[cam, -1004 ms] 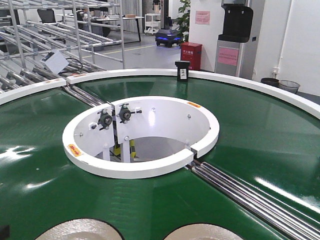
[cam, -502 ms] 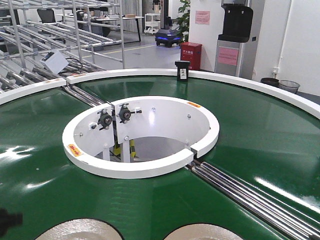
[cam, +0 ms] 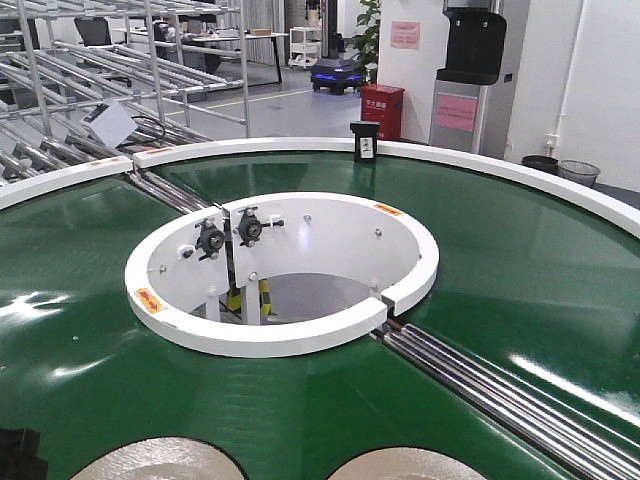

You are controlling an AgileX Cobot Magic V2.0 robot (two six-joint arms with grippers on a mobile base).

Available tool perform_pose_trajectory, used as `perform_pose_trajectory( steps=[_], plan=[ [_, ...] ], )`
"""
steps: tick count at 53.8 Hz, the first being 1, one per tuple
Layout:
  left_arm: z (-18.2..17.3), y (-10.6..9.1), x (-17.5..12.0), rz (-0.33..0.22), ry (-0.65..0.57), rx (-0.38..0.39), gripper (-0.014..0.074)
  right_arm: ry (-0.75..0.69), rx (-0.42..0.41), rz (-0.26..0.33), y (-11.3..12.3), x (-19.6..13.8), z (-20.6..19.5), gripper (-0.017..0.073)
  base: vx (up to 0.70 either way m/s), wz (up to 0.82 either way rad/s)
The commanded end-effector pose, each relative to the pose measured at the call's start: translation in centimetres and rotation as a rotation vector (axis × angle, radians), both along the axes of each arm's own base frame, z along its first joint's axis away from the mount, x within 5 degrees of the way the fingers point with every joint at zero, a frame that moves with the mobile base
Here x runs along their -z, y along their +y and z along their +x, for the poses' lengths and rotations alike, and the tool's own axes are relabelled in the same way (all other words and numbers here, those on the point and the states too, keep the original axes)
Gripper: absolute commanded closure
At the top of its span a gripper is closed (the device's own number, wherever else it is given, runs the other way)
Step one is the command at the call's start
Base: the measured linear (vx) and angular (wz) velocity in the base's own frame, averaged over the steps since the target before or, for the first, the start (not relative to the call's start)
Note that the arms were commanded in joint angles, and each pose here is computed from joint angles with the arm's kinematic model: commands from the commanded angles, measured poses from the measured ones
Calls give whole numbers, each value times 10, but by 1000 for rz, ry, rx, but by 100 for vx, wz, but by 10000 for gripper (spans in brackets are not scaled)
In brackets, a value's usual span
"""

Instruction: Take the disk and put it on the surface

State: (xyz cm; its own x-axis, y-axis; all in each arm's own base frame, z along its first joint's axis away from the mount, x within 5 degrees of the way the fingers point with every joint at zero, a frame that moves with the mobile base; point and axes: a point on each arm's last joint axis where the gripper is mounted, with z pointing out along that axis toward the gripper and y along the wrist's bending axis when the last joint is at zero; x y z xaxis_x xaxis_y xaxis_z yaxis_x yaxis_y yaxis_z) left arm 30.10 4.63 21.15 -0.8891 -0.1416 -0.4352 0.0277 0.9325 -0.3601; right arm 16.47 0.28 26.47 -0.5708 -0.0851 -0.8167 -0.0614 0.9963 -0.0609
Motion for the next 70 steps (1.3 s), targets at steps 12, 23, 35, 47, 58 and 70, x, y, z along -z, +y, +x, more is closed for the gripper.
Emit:
perform_pose_trajectory(
  steps=[12,23,35,47,58,70],
  plan=[
    [13,-6,11,-138,-19,106,144,-104,4,-6,-1,-17,6,29,0,0],
    [17,-19,32,-298,27,193,144,-106,2,-10,-1,-17,6,29,0,0],
    [19,-35,41,-339,68,240,144,-121,2,-10,-1,-18,7,29,0,0],
    [20,-45,40,-338,56,286,219,-147,18,23,-1,-20,8,29,0,0],
    [19,-49,31,-469,71,254,456,-171,55,132,1,-23,9,29,0,0],
    [15,-41,4,-540,23,160,604,-64,128,370,8,-14,12,29,0,0]
  ],
)
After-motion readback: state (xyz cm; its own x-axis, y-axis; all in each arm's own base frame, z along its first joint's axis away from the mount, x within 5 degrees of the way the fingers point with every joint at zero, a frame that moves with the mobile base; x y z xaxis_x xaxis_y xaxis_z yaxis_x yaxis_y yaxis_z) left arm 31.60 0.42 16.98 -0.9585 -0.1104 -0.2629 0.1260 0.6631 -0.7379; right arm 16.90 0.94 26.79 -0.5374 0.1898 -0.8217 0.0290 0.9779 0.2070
